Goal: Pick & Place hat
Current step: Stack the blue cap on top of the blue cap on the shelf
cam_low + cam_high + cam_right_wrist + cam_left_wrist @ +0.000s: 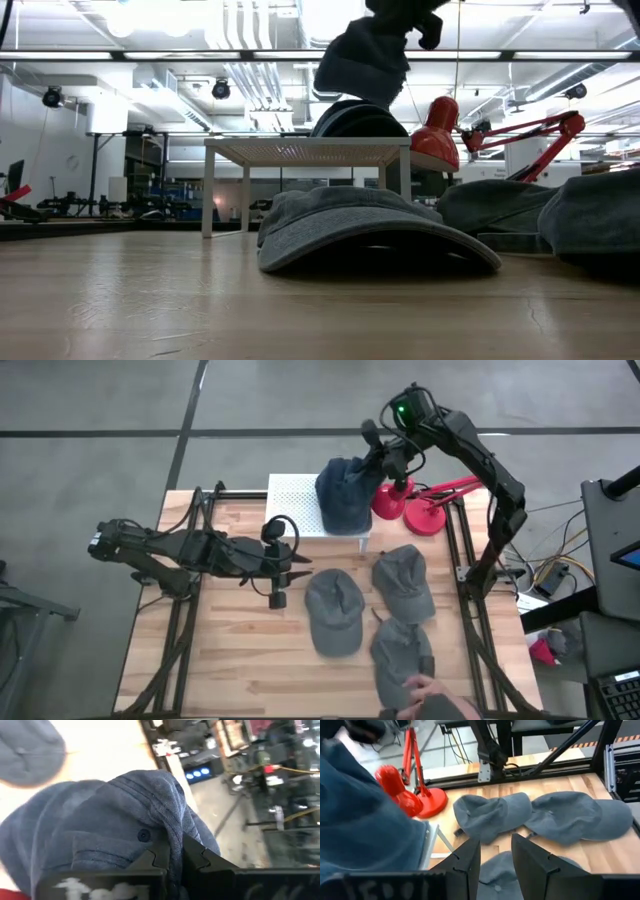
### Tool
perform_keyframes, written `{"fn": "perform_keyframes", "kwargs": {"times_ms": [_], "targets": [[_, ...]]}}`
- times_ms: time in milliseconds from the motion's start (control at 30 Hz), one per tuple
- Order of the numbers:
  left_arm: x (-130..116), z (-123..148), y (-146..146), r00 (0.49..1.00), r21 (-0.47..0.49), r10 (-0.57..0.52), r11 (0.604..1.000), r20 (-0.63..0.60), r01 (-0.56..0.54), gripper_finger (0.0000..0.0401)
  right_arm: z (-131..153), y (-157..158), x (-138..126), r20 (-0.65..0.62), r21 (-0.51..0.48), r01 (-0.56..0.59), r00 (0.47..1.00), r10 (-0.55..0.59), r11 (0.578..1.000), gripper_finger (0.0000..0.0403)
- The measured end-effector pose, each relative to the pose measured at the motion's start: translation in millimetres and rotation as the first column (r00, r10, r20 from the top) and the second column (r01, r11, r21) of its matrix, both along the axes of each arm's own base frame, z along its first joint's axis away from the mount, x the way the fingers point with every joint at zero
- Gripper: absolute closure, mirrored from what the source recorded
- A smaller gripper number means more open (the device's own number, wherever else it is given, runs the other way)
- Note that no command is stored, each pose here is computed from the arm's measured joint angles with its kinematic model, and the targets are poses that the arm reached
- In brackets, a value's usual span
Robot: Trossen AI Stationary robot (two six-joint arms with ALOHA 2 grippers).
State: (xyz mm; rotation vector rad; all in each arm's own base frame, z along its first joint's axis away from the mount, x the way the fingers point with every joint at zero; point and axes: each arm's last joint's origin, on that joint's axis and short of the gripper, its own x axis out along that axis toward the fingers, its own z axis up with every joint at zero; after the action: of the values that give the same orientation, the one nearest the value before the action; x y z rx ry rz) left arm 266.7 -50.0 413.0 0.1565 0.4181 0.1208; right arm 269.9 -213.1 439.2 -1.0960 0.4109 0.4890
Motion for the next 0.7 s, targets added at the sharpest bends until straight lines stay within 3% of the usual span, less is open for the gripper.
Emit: {"fn": "perform_keyframes", "kwargs": {"times_ms": [233, 700], "targets": [[3, 8, 4, 0.997, 0.083, 0.021, 0.996, 0.071, -0.027, 0.0289, -16, -13, 9, -0.085, 0.050, -0.019, 0.996, 0.023, 0.999, 0.0394], [5, 10, 16, 0.994, 0.087, 0.069, 0.993, 0.087, -0.076, 0.0288, -41, -30, 25, -0.128, 0.056, -0.034, 0.991, 0.041, 0.998, 0.0392]]}}
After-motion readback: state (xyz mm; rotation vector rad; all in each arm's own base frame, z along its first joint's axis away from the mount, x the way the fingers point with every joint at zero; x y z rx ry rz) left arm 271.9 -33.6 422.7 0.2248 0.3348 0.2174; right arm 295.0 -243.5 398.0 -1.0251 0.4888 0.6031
